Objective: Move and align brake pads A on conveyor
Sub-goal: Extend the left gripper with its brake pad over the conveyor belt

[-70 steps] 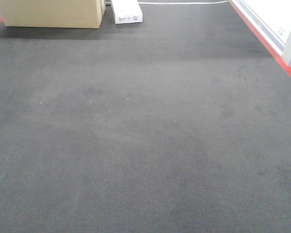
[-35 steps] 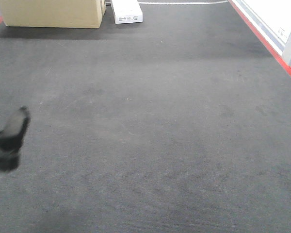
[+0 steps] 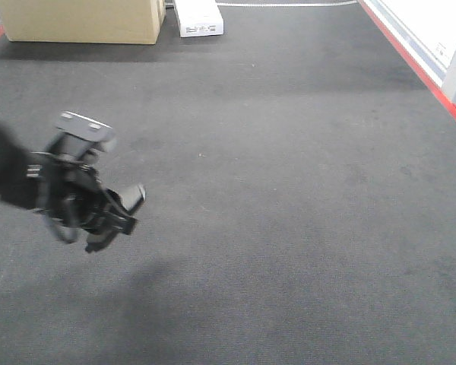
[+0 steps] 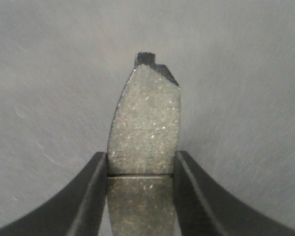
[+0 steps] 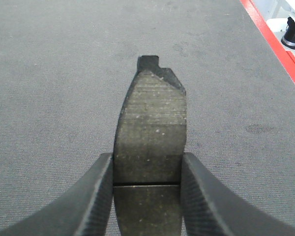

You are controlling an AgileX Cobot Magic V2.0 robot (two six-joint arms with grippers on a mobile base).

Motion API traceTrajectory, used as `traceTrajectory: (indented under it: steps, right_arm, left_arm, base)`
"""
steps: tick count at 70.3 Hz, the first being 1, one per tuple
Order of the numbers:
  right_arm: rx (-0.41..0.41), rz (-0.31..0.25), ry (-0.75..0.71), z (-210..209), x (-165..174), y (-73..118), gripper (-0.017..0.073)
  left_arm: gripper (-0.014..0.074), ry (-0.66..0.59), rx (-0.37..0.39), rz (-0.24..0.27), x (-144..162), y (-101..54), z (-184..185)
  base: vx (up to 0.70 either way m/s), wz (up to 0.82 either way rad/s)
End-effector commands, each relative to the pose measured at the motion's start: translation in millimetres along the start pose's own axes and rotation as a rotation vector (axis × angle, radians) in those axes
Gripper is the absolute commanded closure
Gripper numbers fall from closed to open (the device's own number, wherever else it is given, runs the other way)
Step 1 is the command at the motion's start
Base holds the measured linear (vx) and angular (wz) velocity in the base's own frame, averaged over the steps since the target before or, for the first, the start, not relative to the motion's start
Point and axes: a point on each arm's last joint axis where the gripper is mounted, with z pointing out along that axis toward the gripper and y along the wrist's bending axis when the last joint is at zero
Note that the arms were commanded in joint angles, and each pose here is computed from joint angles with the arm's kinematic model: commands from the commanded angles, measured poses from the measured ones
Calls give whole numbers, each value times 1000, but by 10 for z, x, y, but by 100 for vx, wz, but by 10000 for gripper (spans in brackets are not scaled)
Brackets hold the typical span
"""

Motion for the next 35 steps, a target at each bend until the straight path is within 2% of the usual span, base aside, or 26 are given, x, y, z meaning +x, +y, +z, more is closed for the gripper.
traceTrajectory:
  steps: [1,2,5,6,9,13,27,35]
  right_arm:
    - [3,-20,-107,-42,-163,-4,563]
    - [3,-20,-107,-42,-163,-4,563]
    - [3,-20,-107,-42,-163,-4,563]
    - [3,-20,-107,-42,-163,-4,563]
    - [3,-20,-107,-42,-163,-4,563]
    - [3,-20,-107,-42,-163,-4,563]
    - [3,-20,-107,-42,-163,-4,563]
    - [3,-20,-107,-42,-163,-4,563]
  left_arm:
    - [407,22,-91,-124,-197,41,-40]
    - [406,23,-96,-135,-218,44,-40]
    - [404,56,-122,-214,-254,79,44]
    - [403,58,-127,-223,-268,84,46]
    - [401,73,-137,-292,-302,105,127]
    - [398,76,-144,-343,-340,125,213]
    - [386,82,-144,-455,-350,154,486]
    - [374,119,-145,-466,-316,161,596]
  base:
    - [0,0]
    - [0,0]
    - [0,0]
    - [0,0]
    - [0,0]
    - [0,0]
    - [0,0]
    - [0,0]
